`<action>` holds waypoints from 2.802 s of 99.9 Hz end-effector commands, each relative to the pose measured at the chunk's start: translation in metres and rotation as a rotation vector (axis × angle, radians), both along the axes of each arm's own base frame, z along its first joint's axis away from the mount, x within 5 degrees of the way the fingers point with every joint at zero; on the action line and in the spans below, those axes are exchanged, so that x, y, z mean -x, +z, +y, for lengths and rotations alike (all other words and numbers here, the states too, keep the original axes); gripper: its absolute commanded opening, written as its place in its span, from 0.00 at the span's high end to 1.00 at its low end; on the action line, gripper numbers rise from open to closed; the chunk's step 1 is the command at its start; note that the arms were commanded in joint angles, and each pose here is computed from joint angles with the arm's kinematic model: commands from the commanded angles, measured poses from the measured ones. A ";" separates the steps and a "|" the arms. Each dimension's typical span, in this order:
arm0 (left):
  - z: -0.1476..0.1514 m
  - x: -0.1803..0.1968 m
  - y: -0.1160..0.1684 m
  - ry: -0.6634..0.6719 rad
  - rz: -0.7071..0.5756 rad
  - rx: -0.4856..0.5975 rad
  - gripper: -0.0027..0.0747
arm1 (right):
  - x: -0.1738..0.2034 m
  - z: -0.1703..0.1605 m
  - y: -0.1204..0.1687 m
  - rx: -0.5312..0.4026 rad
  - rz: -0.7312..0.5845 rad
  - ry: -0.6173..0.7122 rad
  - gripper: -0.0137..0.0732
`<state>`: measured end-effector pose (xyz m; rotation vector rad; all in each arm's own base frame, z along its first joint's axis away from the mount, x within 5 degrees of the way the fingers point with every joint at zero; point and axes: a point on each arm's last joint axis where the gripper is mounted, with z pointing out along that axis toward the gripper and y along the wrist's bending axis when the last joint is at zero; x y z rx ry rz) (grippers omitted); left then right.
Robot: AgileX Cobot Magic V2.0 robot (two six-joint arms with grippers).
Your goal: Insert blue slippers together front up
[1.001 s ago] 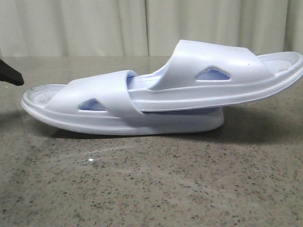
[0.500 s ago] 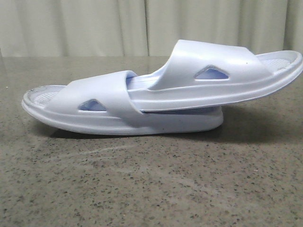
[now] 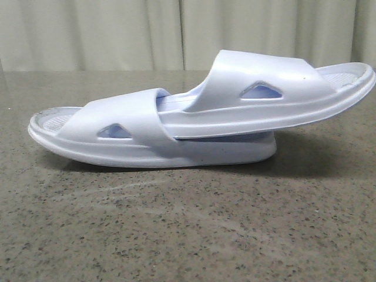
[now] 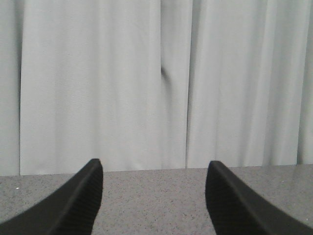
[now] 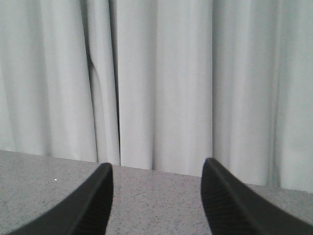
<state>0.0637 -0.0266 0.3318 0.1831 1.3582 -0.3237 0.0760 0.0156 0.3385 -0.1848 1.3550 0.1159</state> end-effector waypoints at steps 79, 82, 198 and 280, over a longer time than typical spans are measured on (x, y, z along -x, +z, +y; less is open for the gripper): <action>0.000 0.001 -0.071 0.001 0.131 -0.016 0.73 | 0.023 -0.015 -0.053 -0.009 -0.098 -0.114 0.88; 0.000 0.001 -0.071 0.001 0.131 -0.016 0.77 | 0.023 -0.015 -0.053 -0.009 -0.098 -0.114 0.91; 0.001 0.001 -0.073 -0.007 0.134 -0.014 0.94 | 0.022 -0.015 -0.054 -0.007 -0.094 -0.108 0.97; 0.016 0.005 -0.111 0.160 0.067 -0.112 0.94 | 0.022 -0.015 -0.054 -0.007 -0.094 -0.108 0.97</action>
